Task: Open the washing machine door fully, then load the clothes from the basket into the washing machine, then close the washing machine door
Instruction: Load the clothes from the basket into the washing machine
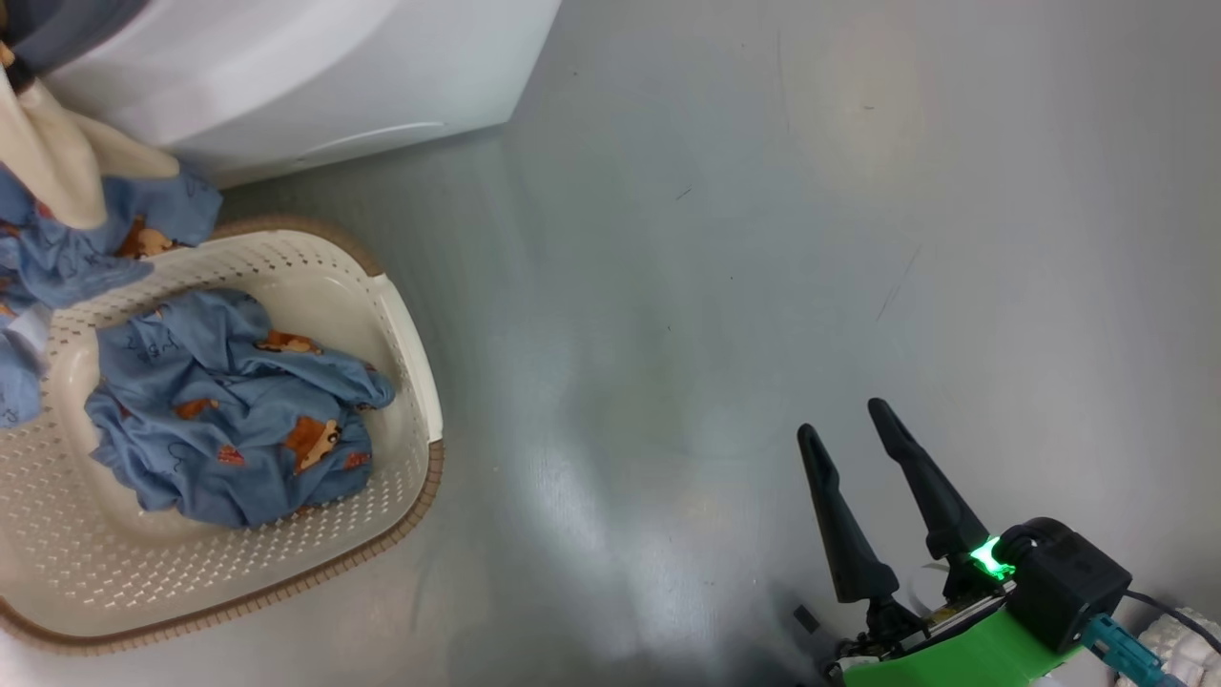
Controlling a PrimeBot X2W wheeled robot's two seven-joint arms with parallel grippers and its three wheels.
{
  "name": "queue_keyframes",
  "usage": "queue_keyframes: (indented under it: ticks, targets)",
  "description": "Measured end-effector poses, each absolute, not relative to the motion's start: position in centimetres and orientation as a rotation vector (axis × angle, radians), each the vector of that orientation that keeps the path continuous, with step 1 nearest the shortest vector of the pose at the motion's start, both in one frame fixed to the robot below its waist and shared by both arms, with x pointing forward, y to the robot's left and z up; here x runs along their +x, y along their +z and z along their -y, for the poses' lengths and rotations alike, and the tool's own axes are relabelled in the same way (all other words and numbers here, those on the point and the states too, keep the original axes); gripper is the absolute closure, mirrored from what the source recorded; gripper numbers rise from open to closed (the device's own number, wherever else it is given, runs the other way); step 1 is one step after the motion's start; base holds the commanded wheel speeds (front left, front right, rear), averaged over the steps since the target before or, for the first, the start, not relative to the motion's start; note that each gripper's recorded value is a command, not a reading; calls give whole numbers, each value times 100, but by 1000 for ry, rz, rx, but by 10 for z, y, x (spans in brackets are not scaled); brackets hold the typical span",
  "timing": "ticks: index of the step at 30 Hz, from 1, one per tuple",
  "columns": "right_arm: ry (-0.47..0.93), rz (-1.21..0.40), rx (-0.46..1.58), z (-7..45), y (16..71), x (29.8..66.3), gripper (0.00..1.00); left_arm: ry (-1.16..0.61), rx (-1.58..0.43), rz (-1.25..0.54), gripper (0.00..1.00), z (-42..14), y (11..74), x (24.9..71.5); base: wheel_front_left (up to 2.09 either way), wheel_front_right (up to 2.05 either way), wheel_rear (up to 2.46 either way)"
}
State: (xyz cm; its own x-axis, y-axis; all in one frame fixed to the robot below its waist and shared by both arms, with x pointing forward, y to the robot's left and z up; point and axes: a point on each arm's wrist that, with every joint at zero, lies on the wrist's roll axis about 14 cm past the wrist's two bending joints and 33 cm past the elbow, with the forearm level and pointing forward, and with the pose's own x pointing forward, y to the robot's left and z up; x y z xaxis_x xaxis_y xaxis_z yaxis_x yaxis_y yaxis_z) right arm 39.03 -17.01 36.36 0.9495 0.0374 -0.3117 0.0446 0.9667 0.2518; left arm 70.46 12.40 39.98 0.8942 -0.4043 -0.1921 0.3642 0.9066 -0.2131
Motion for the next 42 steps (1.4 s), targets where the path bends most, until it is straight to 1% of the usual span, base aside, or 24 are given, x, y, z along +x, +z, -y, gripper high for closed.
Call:
queue_keyframes:
  ticks: [9,16,20,23,27,32,34,37,38,39,42]
  targets:
    - [4,-337,277,164,360,388,0,-443,-168,-217,100,-102,403,712,0,0,0]
    - [-15,-367,289,167,350,385,0,-440,-150,-203,100,-107,390,718,0,0,0]
    - [-14,-387,302,164,344,383,0,-455,-154,-58,100,-105,411,725,0,0,0]
    - [-17,-399,304,164,340,382,0,-503,-159,57,100,-93,431,725,0,0,0]
    - [-23,-406,301,165,339,380,0,-540,-158,150,100,-84,454,724,0,0,0]
    - [-34,-410,301,167,339,378,0,-536,-177,383,100,-89,525,727,0,0,0]
    - [-35,-408,301,168,339,378,0,-532,-173,400,100,-90,530,725,0,0,0]
    - [-33,-405,303,167,340,379,0,-530,-170,366,100,-91,518,723,0,0,0]
    - [-31,-405,303,167,340,379,0,-526,-170,348,69,-92,512,722,0,0,0]
    - [-30,-404,304,166,340,379,0,-519,-172,337,0,-94,508,722,0,0,0]
    - [-29,-404,305,166,340,379,0,-503,-170,294,0,-99,496,722,0,0,0]
